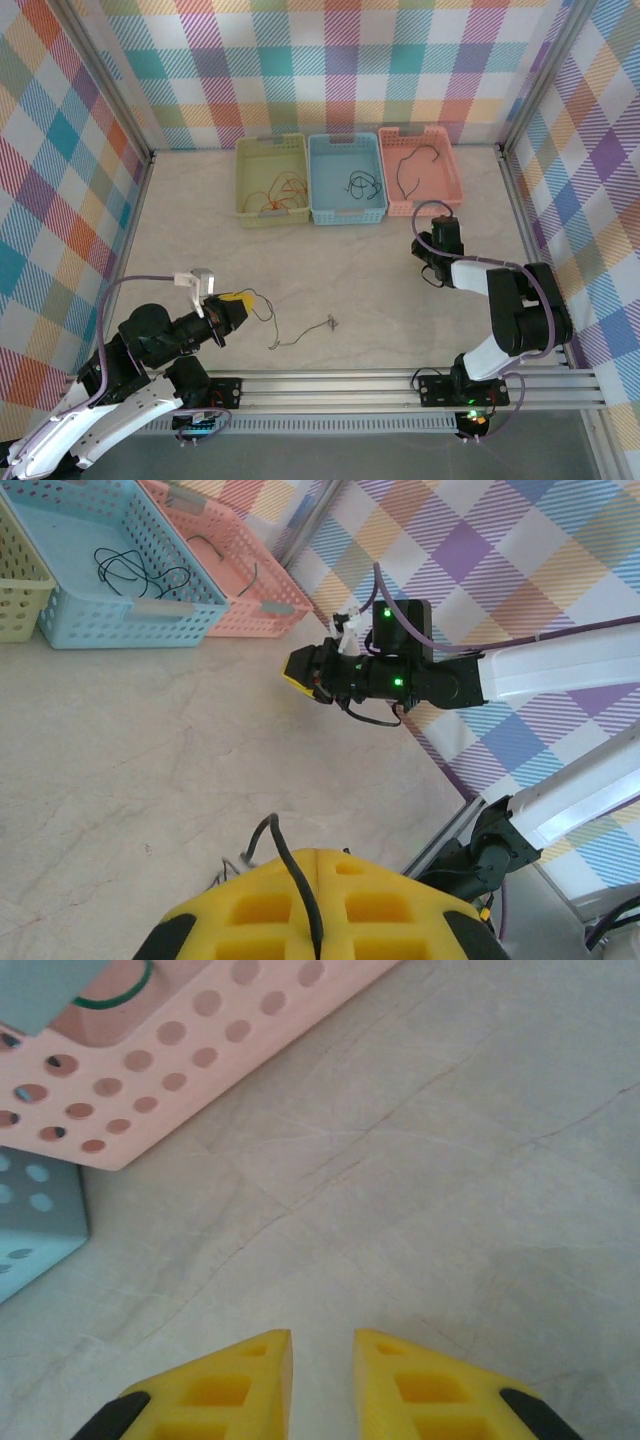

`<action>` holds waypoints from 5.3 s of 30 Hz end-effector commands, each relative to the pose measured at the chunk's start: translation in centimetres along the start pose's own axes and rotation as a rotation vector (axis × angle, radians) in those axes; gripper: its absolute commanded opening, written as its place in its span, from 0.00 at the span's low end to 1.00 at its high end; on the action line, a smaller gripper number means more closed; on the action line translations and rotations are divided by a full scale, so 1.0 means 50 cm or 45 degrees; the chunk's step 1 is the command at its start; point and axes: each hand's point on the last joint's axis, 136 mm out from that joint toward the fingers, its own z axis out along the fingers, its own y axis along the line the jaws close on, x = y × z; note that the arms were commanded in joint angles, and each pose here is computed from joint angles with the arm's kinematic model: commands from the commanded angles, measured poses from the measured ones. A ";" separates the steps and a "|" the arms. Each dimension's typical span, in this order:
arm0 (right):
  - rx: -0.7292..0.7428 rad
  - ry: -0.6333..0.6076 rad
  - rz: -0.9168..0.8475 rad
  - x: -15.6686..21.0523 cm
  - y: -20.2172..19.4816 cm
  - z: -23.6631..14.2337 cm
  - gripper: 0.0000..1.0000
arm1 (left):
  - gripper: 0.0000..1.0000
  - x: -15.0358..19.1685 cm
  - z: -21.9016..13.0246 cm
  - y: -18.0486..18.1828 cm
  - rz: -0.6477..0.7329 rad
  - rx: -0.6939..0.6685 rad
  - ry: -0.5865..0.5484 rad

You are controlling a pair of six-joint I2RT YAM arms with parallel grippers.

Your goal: Untangle the cables

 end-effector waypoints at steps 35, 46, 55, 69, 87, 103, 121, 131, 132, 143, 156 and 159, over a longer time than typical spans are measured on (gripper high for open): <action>-0.973 0.947 -1.805 0.447 0.311 -0.277 0.54 | 0.00 -0.007 0.020 0.028 0.018 -0.155 0.043; -1.177 0.981 -1.911 0.497 0.312 -0.281 0.46 | 0.00 -0.005 0.016 0.029 0.021 -0.152 0.042; -1.234 0.945 -2.068 0.520 0.315 -0.264 0.43 | 0.00 -0.001 0.015 0.030 0.021 -0.149 0.045; -1.209 0.985 -2.157 0.529 0.298 -0.251 0.31 | 0.00 0.001 0.013 0.032 0.025 -0.149 0.042; -1.189 0.835 -2.118 0.504 0.323 -0.243 0.01 | 0.00 0.002 0.011 0.035 0.025 -0.156 0.041; -1.277 0.968 -2.133 0.535 0.304 -0.265 0.27 | 0.00 0.002 0.010 0.034 0.025 -0.153 0.041; -1.236 0.962 -2.174 0.537 0.302 -0.248 0.17 | 0.00 0.005 0.014 0.034 0.025 -0.150 0.050; -1.146 0.791 -2.172 0.508 0.323 -0.226 0.00 | 0.00 0.004 0.010 0.036 0.016 -0.158 0.047; -1.127 0.733 -2.146 0.493 0.332 -0.223 0.00 | 0.00 0.002 0.007 0.036 0.012 -0.160 0.040; -0.995 0.313 -1.165 0.187 0.366 -0.195 0.00 | 0.00 -0.013 -0.033 0.049 -0.015 -0.205 -0.022; -0.510 0.104 -0.322 -0.026 0.140 -0.106 0.00 | 0.00 -0.048 -0.116 0.066 -0.044 -0.258 -0.167; -0.383 0.069 -0.274 -0.042 0.093 -0.095 0.00 | 0.00 -0.063 -0.139 0.071 -0.048 -0.280 -0.217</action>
